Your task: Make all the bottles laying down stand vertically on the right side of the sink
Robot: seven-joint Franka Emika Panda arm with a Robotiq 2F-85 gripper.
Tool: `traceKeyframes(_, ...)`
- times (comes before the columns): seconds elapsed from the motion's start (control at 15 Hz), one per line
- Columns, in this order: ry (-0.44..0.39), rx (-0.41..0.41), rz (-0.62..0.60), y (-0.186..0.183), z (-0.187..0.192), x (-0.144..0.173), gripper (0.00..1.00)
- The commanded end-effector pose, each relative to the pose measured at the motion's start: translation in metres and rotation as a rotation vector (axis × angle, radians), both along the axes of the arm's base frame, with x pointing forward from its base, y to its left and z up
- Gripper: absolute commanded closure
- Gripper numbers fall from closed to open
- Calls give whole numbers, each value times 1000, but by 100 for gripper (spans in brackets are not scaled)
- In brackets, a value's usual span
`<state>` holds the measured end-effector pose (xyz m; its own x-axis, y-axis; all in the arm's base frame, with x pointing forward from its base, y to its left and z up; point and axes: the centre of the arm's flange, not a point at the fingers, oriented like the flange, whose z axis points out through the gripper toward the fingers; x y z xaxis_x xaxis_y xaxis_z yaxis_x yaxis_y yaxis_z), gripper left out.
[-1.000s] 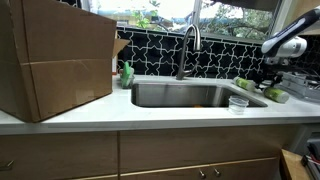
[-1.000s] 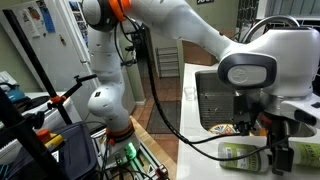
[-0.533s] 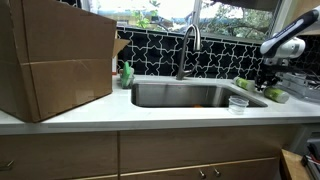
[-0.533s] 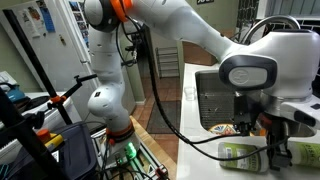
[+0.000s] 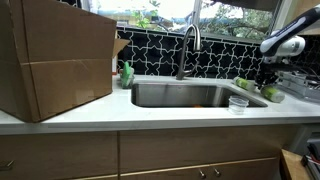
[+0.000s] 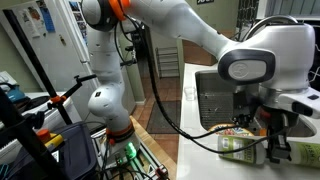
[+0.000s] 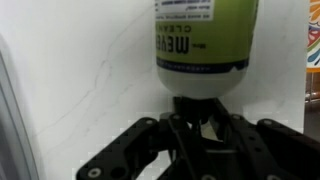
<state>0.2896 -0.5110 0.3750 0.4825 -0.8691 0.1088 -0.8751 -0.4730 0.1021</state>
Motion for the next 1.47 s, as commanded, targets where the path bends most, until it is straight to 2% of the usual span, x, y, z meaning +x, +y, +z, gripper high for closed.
traceKeyframes(0.0,33,-66,-40,32,22,-10,92)
traceKeyframes(0.33,44,-222,-115,68,44,-5,92)
traceKeyframes(0.67,36,-385,-218,99,48,2,92)
traceKeyframes(1.13,15,-592,-268,134,49,4,92)
traceKeyframes(1.4,-23,-675,-291,147,47,-1,92)
